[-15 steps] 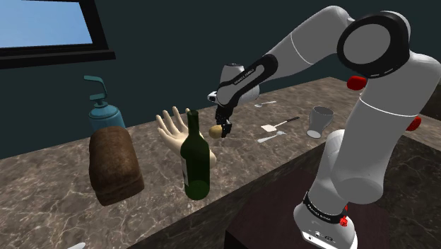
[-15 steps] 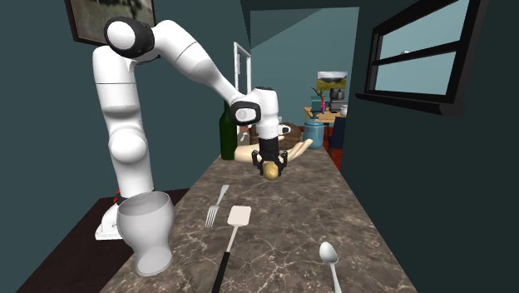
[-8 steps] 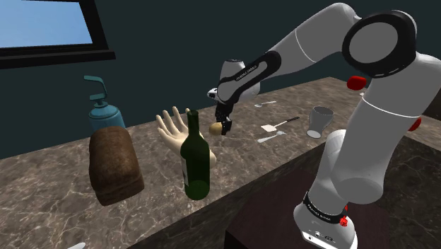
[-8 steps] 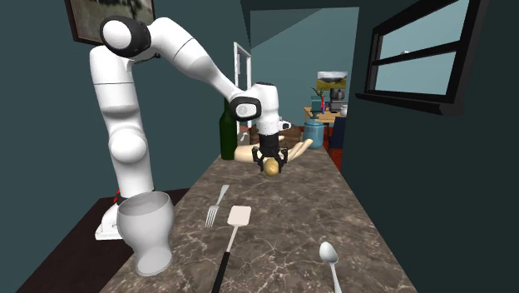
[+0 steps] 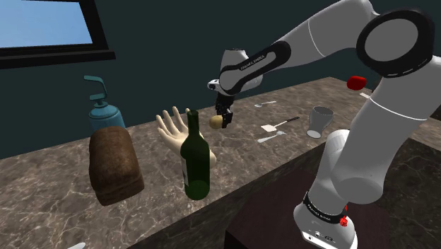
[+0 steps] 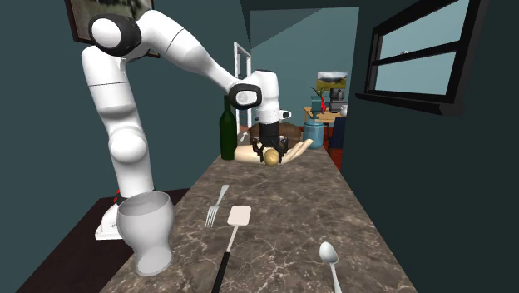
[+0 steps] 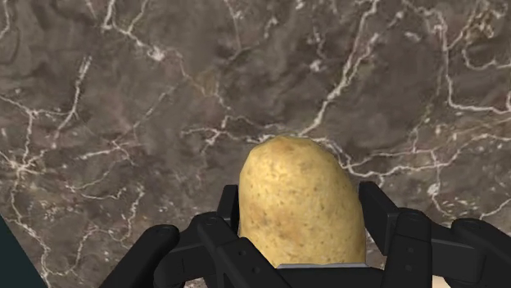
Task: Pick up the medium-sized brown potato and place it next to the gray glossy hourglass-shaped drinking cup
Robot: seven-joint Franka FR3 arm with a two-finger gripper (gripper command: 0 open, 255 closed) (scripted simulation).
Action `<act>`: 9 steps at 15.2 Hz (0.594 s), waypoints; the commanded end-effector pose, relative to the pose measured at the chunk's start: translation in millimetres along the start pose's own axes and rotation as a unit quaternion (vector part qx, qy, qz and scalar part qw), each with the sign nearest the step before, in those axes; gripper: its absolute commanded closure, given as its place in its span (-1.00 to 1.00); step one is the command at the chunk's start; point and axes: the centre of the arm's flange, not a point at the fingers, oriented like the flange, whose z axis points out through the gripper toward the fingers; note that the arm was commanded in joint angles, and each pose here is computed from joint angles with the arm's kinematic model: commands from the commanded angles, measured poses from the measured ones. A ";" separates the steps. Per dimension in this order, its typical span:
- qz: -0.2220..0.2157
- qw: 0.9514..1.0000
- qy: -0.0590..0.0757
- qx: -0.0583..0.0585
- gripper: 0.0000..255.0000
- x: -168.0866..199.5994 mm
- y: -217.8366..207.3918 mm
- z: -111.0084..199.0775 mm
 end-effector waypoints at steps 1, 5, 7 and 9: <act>0.000 1.000 0.000 0.000 1.00 1.3 0.2 -10.8; 0.000 1.000 0.000 0.000 1.00 3.5 1.3 -31.7; 0.000 1.000 0.000 0.000 1.00 4.6 1.9 -42.2; 0.000 1.000 0.000 0.000 1.00 5.7 2.5 -52.7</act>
